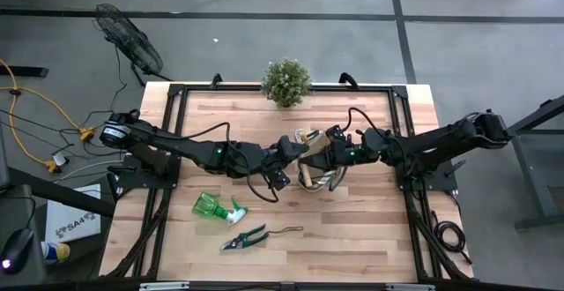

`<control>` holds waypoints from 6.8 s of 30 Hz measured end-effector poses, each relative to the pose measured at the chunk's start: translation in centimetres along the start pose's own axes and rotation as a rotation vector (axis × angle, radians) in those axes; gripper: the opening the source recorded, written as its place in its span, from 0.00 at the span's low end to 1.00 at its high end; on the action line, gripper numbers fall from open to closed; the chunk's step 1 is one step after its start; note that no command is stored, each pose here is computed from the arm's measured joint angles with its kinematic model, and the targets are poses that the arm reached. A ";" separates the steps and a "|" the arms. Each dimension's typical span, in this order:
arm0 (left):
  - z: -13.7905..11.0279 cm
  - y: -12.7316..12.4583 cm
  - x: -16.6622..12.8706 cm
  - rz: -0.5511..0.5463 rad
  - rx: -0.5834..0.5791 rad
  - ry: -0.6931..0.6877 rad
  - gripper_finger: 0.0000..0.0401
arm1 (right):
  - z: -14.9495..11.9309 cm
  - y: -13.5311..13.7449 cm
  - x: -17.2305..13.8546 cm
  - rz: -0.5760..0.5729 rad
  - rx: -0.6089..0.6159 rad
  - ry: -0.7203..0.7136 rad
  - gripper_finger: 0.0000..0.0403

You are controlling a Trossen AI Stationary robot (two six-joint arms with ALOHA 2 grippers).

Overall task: Pick & Place Garden tools in Gardening bag
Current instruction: Put the hand rake into the gardening bag

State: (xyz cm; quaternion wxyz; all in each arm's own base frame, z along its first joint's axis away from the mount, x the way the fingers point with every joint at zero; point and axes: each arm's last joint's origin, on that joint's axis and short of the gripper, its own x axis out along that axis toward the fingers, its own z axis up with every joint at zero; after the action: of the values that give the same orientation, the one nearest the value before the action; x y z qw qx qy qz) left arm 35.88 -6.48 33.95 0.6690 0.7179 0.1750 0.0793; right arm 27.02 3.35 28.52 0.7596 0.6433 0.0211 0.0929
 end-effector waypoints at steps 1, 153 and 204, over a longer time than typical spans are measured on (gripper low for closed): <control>0.0 0.0 0.0 0.000 -0.005 0.000 0.14 | 0.0 0.0 0.0 0.000 -0.006 0.000 0.14; -3.2 -1.9 3.4 0.229 -0.608 0.673 0.14 | -3.1 2.7 5.8 -0.381 -0.268 -1.149 0.44; -3.2 -2.2 3.3 0.193 -0.540 0.708 0.27 | -2.0 2.8 5.9 -0.405 -0.352 -1.093 0.15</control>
State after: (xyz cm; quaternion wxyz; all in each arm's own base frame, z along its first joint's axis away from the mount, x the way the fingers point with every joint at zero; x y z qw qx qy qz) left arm 37.53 -2.20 31.64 0.7208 0.4593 0.2983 0.4248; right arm 32.18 6.76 31.39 0.7582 0.4457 -0.2656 -0.3949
